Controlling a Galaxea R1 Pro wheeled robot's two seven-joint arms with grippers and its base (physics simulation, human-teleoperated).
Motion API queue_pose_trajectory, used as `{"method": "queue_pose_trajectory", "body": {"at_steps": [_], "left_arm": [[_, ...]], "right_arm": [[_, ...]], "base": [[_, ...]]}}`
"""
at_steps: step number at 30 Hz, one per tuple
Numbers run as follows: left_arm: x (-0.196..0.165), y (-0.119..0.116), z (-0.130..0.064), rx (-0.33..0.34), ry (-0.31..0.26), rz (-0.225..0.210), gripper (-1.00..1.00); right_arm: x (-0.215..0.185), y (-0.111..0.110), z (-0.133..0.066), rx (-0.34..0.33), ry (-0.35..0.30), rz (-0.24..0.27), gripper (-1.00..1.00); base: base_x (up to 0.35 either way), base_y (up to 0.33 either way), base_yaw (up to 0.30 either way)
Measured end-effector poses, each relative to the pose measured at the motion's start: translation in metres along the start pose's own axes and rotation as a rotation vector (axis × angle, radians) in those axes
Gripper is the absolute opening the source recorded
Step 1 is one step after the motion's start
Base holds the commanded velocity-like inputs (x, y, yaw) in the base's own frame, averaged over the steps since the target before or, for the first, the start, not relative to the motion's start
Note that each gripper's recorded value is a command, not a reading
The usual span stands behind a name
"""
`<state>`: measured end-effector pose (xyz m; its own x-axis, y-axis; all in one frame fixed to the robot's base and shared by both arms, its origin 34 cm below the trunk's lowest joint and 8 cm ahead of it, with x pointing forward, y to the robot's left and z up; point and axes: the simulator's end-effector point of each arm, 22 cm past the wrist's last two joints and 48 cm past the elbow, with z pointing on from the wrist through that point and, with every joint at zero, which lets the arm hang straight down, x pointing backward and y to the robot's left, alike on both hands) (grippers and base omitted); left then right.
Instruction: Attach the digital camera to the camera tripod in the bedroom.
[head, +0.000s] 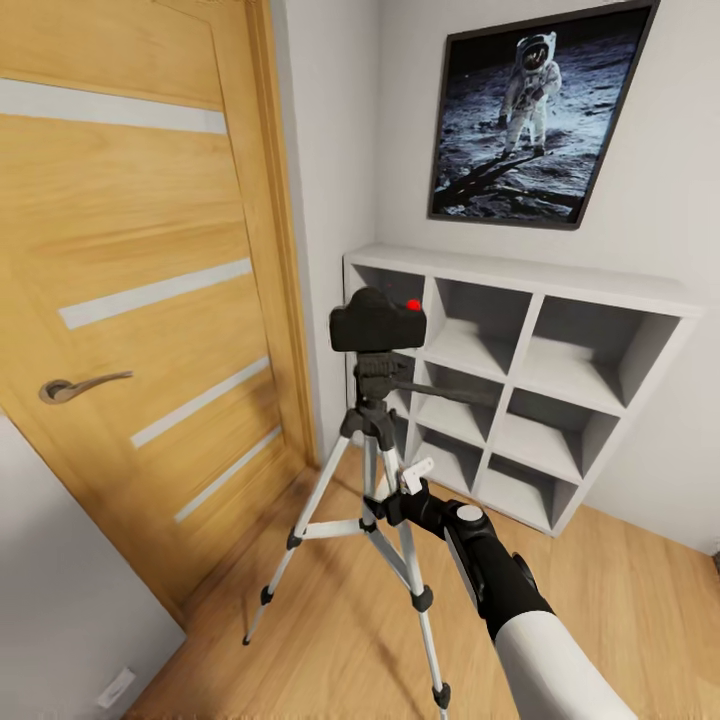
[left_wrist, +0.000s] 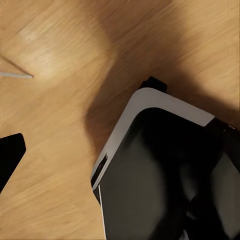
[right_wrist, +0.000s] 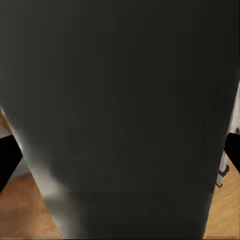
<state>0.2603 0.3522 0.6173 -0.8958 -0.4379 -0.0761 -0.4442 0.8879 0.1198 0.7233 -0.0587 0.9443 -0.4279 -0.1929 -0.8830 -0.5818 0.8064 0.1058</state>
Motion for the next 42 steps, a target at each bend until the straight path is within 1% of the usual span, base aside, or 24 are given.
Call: {"method": "queue_pose_trajectory", "body": {"at_steps": [19, 28, 42], "left_arm": [[0.0, -0.001, 0.0, 0.002, 0.0, 0.003, 1.0], [0.003, -0.007, 0.0, 0.009, 0.002, 0.005, 1.0], [0.003, -0.01, 0.0, 0.014, 0.003, 0.005, 1.0]], "right_arm": [[0.0, -0.001, 0.0, 0.001, -0.001, 0.003, 1.0], [0.0, -0.003, 0.0, 0.007, -0.002, 0.006, 1.0], [0.003, -0.017, -0.005, 0.033, 0.003, 0.003, 1.0]], "base": [[-0.334, 0.0, 0.0], [-0.345, 0.0, 0.0], [-0.345, 0.0, 0.0]]}}
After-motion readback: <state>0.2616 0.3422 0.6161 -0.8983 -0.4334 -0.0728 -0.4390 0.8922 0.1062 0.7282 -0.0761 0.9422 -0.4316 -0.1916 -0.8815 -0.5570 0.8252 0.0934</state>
